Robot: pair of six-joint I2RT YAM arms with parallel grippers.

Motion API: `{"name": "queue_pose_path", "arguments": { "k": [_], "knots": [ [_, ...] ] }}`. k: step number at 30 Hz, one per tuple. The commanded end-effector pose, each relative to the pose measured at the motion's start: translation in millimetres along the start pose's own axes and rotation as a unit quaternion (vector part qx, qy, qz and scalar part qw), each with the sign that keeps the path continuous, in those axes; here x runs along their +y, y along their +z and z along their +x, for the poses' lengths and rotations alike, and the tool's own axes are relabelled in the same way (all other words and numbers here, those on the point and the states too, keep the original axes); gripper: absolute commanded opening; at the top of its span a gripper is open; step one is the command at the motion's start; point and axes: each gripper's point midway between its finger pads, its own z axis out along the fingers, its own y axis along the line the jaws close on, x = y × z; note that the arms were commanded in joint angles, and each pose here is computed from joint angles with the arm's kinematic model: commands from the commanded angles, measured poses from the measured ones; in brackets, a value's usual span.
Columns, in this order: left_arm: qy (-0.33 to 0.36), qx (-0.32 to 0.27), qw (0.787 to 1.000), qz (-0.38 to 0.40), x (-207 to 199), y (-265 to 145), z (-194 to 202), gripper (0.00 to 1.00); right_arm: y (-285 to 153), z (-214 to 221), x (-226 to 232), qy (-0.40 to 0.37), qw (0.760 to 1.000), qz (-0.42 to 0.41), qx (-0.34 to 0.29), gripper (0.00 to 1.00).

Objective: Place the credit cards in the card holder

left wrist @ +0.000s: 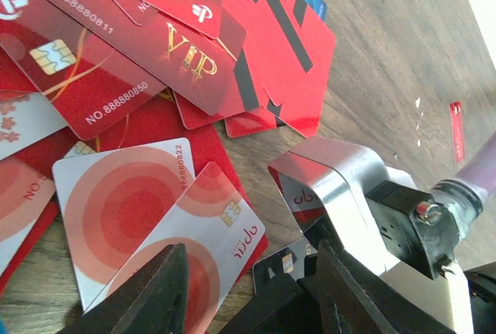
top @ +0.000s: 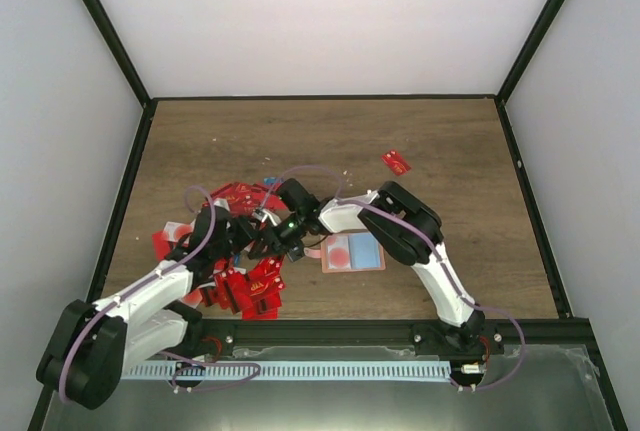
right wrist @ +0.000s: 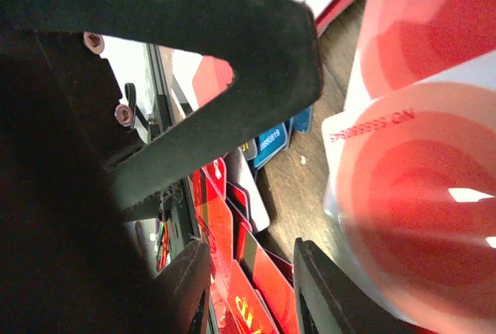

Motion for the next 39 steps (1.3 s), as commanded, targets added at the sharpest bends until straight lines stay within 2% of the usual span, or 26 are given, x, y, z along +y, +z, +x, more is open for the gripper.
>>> {"name": "queue_pose_path", "arguments": {
  "k": [1, 6, 11, 18, 21, 25, 31, 39],
  "knots": [
    [0.028, 0.028, 0.999, 0.037, -18, 4, 8, 0.47, -1, -3, 14, -0.016, 1.0, -0.012, -0.002, 0.32],
    [0.055, 0.036, 0.998, 0.014, -10, 9, 10, 0.46, -15, -1, 13, -0.02, 1.0, -0.006, -0.013, 0.32],
    [0.076, 0.033, 0.996, -0.044, 4, 4, 4, 0.45, -35, 1, 25, -0.034, 0.999, 0.002, -0.027, 0.32],
    [0.085, 0.022, 0.988, -0.124, 27, -24, -2, 0.63, -58, -12, 36, -0.063, 0.995, 0.038, -0.061, 0.32],
    [0.072, 0.03, 0.989, -0.128, 34, -27, 5, 0.69, -64, -31, 11, -0.056, 0.989, 0.104, -0.089, 0.32],
    [0.057, 0.044, 0.99, -0.118, 39, -20, 15, 0.72, -61, -49, -26, -0.039, 0.979, 0.172, -0.099, 0.32],
    [0.047, 0.075, 0.992, -0.094, 40, -7, 31, 0.72, -57, -60, -52, -0.036, 0.971, 0.208, -0.108, 0.32],
    [0.047, 0.076, 0.991, -0.1, 44, -2, 31, 0.72, -64, -72, -54, -0.05, 0.964, 0.225, -0.131, 0.32]
  ]
}}
